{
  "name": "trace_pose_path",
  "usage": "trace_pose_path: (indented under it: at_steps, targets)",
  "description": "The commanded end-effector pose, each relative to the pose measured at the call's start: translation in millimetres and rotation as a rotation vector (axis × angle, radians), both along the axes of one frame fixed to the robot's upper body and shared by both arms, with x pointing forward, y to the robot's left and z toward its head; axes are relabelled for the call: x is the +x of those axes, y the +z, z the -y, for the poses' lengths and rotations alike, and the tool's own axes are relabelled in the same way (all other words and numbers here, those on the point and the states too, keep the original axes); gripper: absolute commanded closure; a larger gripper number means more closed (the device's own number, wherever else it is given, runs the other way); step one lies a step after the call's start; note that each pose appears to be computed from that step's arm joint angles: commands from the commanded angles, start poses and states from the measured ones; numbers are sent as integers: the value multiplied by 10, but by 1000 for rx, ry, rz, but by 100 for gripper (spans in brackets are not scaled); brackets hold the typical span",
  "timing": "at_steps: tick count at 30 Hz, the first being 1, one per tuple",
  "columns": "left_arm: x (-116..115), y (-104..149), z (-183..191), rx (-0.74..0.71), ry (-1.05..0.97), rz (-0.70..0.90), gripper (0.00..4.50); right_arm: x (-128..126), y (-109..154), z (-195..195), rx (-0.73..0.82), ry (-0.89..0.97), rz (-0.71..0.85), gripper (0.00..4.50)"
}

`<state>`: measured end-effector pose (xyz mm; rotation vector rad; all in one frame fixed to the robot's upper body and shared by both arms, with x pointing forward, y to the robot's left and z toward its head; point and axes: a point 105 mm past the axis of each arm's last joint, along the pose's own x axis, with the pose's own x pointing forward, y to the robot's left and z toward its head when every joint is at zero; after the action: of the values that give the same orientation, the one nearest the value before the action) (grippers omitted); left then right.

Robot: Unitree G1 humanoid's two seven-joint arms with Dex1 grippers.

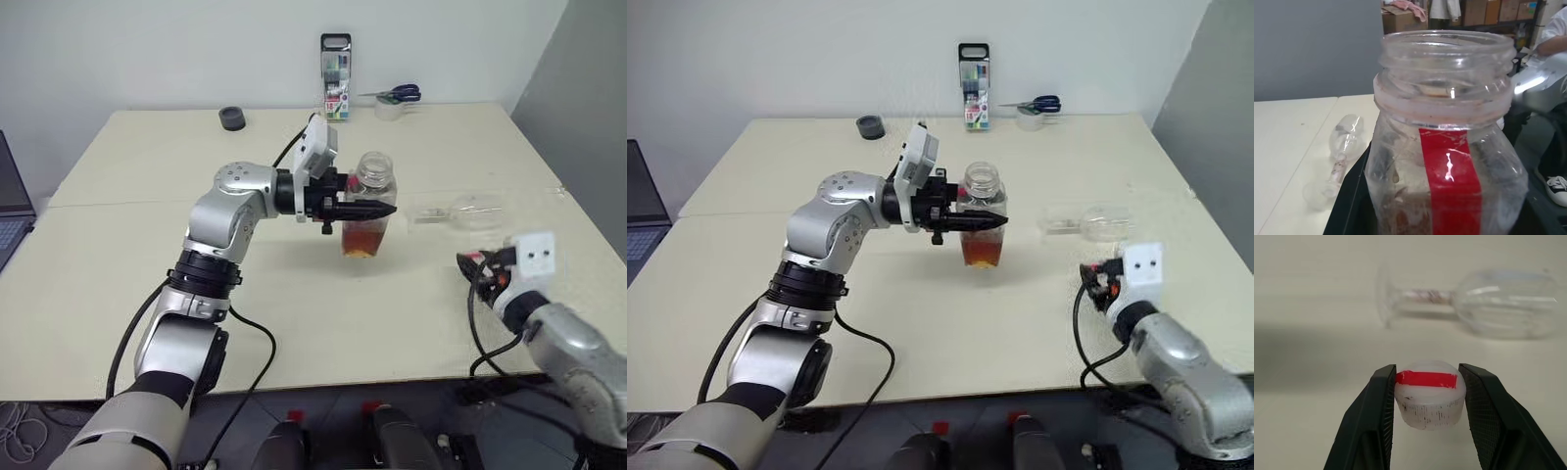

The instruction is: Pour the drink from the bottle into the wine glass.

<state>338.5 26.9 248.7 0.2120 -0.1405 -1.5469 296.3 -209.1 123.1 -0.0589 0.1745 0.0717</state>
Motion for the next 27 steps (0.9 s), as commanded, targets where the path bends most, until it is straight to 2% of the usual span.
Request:
trace_pose_path:
  at_steps: [1,9,14,22,27]
  targets:
    - [-70,169,39,-28,-34,57,273,84,62,49,0,-69,86,274]
    - [-75,185,47,-27,-39,63,273,160,-117,-21,127,-118,75,274]
    - [-83,178,50,-32,-37,64,273,234,-153,-74,113,-96,65,274]
    - [-97,164,27,-34,-26,66,273,276,-134,-90,67,-54,64,4]
    - [-111,157,23,-32,-25,67,273,291,-76,-24,36,-57,75,1]
